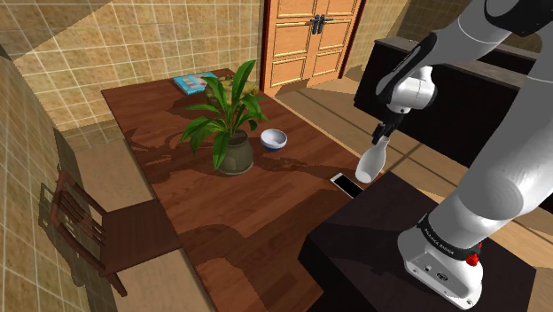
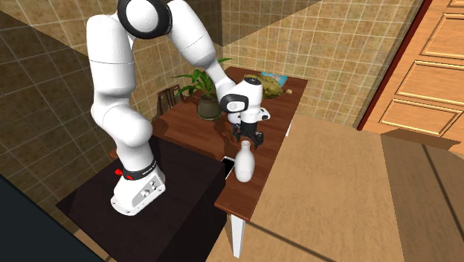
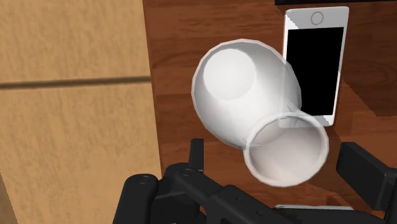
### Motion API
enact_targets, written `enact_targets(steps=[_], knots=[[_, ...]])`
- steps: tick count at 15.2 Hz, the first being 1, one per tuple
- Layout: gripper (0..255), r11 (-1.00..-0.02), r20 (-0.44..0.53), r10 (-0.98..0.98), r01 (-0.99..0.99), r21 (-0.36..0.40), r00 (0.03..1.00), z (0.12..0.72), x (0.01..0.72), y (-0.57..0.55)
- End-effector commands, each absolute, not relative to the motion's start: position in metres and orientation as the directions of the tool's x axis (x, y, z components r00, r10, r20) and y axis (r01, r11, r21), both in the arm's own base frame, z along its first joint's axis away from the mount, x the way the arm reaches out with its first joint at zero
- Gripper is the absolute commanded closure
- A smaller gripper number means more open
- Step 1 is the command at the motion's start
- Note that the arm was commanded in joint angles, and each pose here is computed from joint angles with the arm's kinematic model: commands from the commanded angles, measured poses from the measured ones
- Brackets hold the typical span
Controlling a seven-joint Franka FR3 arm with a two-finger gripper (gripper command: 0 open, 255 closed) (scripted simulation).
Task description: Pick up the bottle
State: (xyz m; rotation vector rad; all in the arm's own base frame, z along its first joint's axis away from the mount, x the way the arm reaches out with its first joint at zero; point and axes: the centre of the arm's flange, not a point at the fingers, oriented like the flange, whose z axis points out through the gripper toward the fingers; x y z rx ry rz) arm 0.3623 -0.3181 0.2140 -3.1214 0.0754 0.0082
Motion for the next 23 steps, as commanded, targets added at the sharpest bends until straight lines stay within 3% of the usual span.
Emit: enact_targets(steps=[1,2,11,23], knots=[[0,-0.999,-0.005,-0.049,-0.049,-0.019,0.999,0.21,0.362,-0.317],[255,-0.999,-0.005,-0.049,-0.049,-0.019,0.999,0.211,0.362,-0.318],[255,-0.999,-0.005,-0.049,-0.049,-0.019,0.999,0.21,0.362,-0.317],[255,-0.999,-0.005,-0.049,-0.049,-0.019,0.999,0.274,0.362,-0.317]])
